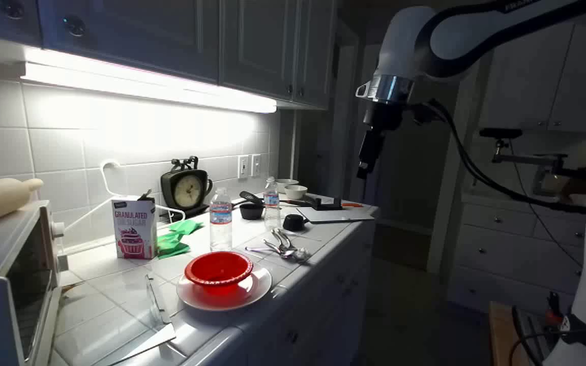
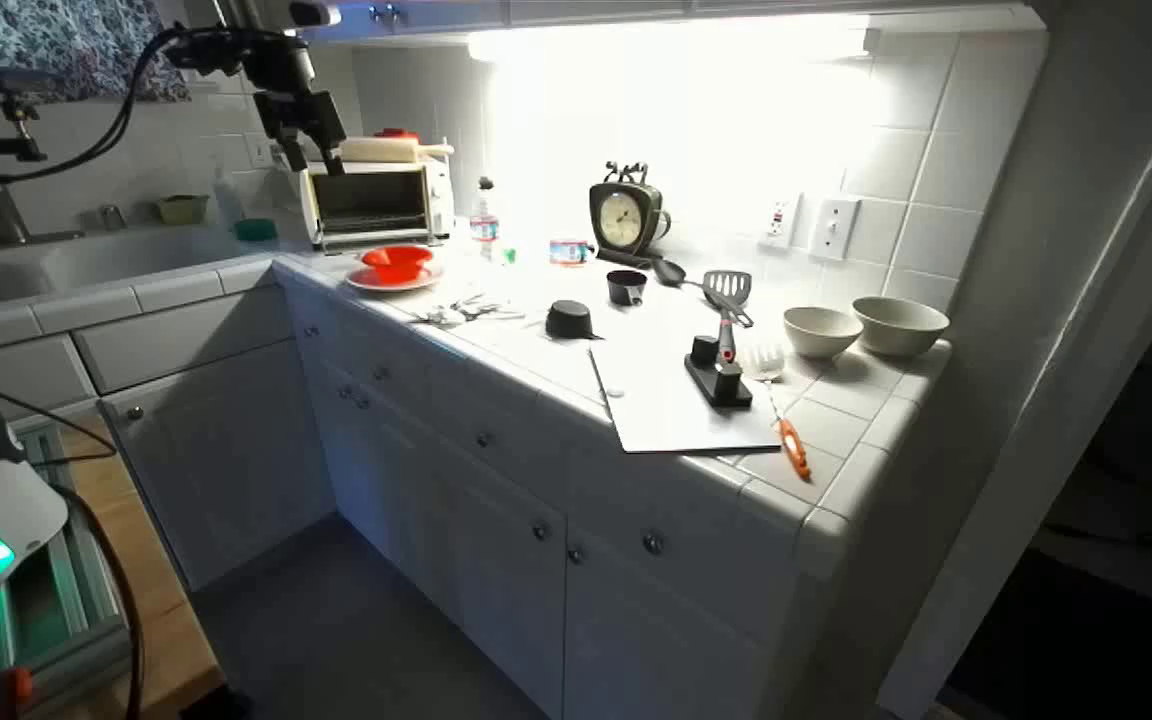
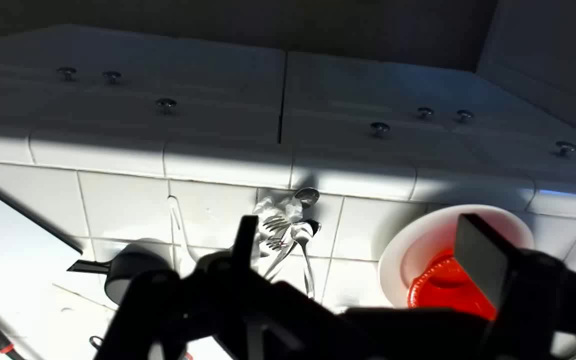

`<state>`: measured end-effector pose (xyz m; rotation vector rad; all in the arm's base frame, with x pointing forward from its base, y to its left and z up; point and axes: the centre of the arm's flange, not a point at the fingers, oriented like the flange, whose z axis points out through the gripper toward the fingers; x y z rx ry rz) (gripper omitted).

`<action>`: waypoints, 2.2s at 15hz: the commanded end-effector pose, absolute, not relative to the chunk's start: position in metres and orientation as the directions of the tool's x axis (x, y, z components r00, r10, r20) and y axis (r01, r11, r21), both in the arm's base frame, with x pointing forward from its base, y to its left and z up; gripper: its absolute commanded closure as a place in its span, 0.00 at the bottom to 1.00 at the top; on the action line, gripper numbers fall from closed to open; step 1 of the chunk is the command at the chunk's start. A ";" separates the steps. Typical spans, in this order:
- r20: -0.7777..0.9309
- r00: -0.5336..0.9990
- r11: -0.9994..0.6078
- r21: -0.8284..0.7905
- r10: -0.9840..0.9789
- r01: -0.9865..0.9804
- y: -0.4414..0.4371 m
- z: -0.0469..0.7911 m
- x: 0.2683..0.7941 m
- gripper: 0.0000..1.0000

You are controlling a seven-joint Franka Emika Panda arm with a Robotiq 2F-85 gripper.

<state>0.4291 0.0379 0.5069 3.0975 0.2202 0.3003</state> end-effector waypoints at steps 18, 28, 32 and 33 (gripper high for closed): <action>0.267 0.961 -0.997 -0.041 -0.075 -0.066 0.025 0.459 0.544 0.00; 0.267 0.963 -0.999 0.010 0.034 0.033 0.026 0.449 0.561 0.00; 0.290 0.930 -0.974 0.078 0.227 0.213 0.024 0.444 0.581 0.00; 0.306 0.911 -0.961 0.099 0.275 0.257 0.024 0.443 0.587 0.00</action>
